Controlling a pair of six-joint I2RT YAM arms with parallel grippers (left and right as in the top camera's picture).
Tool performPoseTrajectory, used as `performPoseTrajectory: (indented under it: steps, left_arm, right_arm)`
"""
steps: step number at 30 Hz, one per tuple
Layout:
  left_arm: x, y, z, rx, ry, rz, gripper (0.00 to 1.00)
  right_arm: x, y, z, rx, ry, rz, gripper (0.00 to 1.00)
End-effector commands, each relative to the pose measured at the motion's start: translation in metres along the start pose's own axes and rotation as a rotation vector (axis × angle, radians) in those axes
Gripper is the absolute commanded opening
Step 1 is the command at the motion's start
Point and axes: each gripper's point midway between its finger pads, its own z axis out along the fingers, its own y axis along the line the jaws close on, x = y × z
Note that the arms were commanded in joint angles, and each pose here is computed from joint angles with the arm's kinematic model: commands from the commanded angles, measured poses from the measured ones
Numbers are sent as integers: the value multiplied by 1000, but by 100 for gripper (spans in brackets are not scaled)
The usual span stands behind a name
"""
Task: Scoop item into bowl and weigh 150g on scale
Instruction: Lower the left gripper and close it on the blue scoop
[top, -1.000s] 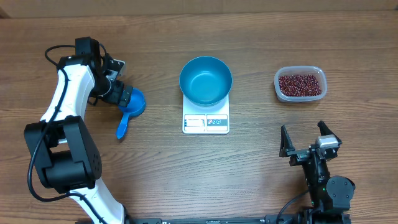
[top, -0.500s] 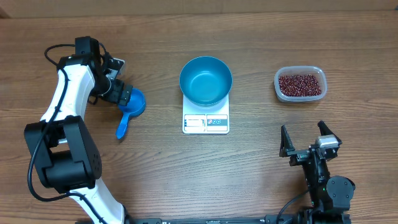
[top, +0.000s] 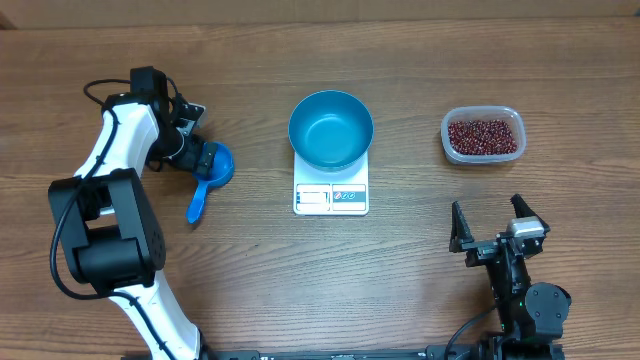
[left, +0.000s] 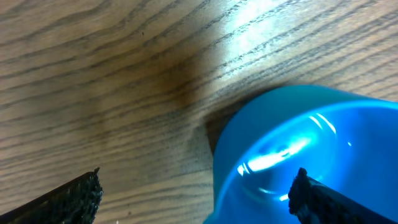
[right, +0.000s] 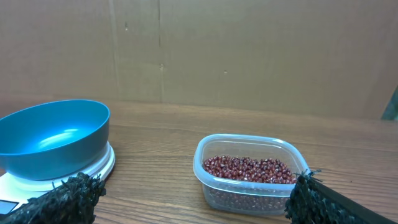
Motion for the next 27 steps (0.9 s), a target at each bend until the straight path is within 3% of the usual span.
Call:
performPoseTrajectory:
  steps: [1,27]
  left_arm:
    - [-5,3,3,-1,-12,23,99]
    - [-5,6,12,-8,0,23,96]
  right_arm:
    - [1,-2,0,13,-6,1,100]
    - [1,-2,0,13,-6,1,100]
